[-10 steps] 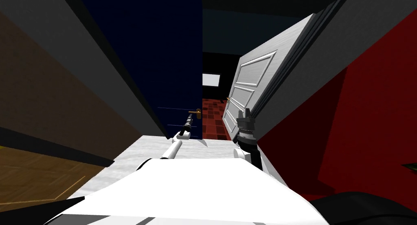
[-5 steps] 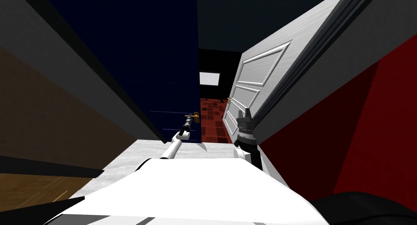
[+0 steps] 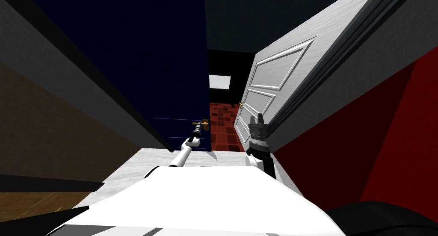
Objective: Push the door open
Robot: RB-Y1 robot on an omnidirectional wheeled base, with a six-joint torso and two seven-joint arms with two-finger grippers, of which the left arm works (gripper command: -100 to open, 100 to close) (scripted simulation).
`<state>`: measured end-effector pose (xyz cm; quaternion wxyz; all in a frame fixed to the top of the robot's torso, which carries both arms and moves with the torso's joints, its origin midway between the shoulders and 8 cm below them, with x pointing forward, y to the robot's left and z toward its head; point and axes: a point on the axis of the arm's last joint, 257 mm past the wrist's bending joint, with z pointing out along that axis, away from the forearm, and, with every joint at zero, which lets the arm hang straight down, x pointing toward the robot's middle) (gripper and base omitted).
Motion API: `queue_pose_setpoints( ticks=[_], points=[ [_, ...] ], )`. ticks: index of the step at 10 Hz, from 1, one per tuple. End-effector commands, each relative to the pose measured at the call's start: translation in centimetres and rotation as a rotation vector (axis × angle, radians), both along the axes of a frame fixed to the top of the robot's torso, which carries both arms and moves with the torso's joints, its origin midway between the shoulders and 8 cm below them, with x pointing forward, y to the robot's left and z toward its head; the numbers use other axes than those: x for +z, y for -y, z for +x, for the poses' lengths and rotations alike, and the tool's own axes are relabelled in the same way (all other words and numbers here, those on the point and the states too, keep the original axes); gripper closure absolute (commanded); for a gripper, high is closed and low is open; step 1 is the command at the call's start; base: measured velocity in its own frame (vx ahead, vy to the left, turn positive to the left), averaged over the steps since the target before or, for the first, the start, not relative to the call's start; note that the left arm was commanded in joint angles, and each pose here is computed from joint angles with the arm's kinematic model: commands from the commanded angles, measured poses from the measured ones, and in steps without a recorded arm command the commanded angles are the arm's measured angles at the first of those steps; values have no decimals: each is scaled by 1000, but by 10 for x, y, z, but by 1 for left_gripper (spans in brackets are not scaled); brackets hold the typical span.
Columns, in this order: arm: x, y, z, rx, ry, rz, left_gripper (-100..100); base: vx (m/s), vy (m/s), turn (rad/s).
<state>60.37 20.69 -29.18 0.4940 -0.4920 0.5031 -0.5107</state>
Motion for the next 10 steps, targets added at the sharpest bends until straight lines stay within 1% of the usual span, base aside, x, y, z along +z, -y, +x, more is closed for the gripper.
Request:
queue_pose_setpoints(
  ticks=[1, 4, 5, 10],
  points=[
    [-1, 0, 0, 0, -2, 1, 100, -20, 3, -8],
    [-1, 0, 0, 0, -2, 1, 100, 0, 0, 0],
    [0, -13, 0, 18, -2, 8, 100, 97, -42, 27],
    [0, -46, 1, 68, -2, 20, 100, 169, -72, 47]
  ],
)
